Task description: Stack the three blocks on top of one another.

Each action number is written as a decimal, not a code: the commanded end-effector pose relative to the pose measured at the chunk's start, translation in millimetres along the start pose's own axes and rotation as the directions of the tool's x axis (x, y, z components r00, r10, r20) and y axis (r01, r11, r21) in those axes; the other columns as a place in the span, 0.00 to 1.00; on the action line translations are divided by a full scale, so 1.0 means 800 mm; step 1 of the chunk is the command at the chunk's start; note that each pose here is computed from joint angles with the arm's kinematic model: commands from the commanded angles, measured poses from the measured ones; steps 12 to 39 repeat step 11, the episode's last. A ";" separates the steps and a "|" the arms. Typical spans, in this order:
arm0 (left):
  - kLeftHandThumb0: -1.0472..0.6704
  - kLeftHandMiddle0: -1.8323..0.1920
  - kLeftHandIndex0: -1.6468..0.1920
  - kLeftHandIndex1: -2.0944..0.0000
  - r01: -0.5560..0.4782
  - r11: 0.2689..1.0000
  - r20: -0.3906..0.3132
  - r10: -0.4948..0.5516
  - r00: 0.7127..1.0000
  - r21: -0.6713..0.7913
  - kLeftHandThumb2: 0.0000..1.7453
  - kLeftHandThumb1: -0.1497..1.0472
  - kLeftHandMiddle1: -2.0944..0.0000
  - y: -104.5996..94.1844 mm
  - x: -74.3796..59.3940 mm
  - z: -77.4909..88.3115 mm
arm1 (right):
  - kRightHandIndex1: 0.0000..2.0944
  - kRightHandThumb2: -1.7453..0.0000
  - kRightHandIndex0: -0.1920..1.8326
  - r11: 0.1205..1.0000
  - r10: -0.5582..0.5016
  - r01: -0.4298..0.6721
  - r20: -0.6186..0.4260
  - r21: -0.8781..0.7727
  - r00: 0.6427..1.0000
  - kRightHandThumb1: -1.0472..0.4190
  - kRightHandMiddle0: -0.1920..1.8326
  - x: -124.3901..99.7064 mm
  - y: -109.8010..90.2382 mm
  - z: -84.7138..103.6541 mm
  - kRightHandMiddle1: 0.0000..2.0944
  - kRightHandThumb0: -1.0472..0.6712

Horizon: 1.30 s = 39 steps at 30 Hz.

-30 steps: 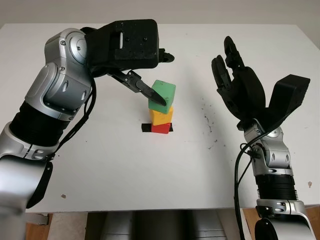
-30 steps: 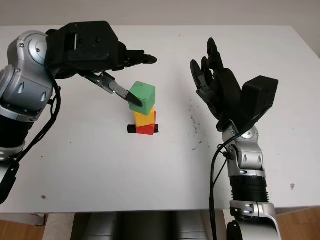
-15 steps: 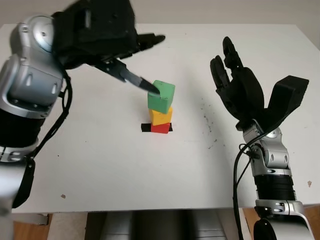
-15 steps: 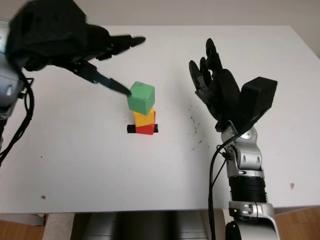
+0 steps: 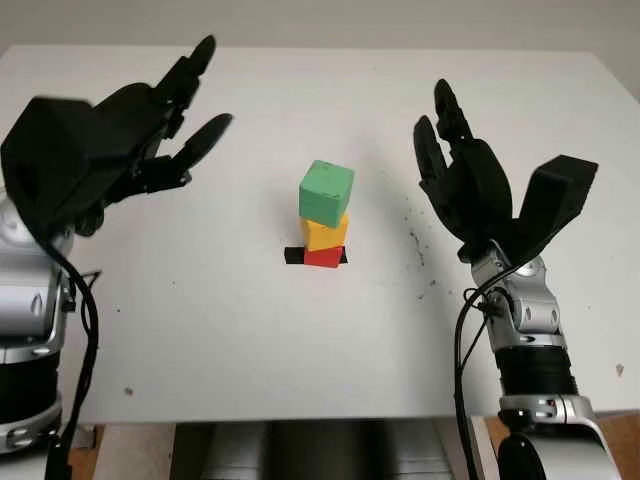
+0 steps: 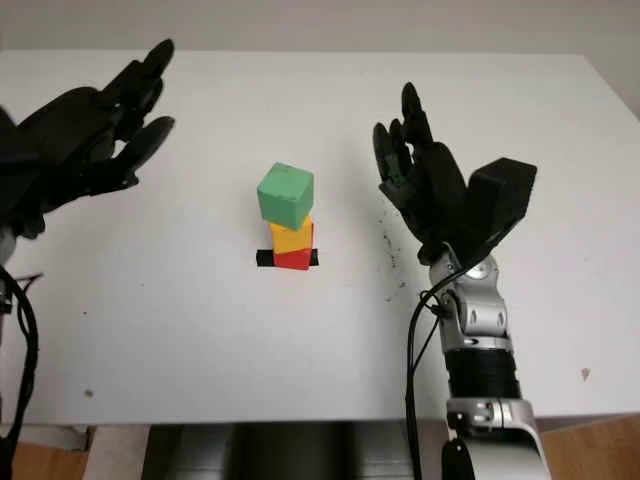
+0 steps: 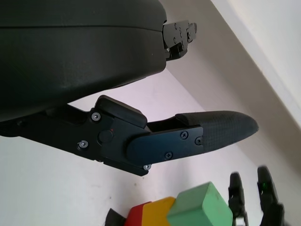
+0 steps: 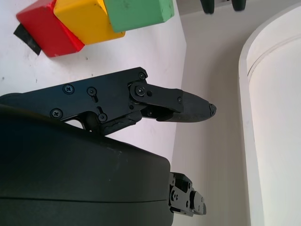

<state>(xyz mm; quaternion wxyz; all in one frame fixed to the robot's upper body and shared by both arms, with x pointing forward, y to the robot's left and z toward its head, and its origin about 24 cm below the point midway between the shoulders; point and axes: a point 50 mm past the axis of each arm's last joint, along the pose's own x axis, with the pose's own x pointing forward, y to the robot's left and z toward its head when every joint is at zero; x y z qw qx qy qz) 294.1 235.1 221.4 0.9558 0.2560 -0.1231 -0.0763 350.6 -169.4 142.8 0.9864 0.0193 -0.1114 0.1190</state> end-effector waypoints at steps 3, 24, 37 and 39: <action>0.11 1.00 1.00 1.00 -0.096 0.976 -0.022 0.094 0.995 -0.194 0.37 1.00 1.00 -0.007 -0.013 -0.033 | 0.00 0.68 0.00 1.000 0.004 -0.004 0.026 -0.007 1.000 0.00 0.00 0.007 0.008 0.005 0.00 0.30; 0.11 1.00 1.00 1.00 -0.202 0.909 -0.076 0.187 0.979 -0.365 0.37 1.00 1.00 -0.024 -0.015 -0.074 | 0.00 0.65 0.00 0.999 -0.051 0.051 0.009 -0.003 0.999 0.00 0.00 0.008 0.009 0.005 0.00 0.28; 0.11 1.00 1.00 1.00 -0.202 0.909 -0.076 0.187 0.979 -0.365 0.37 1.00 1.00 -0.024 -0.015 -0.074 | 0.00 0.65 0.00 0.999 -0.051 0.051 0.009 -0.003 0.999 0.00 0.00 0.008 0.009 0.005 0.00 0.28; 0.11 1.00 1.00 1.00 -0.202 0.909 -0.076 0.187 0.979 -0.365 0.37 1.00 1.00 -0.024 -0.015 -0.074 | 0.00 0.65 0.00 0.999 -0.051 0.051 0.009 -0.003 0.999 0.00 0.00 0.008 0.009 0.005 0.00 0.28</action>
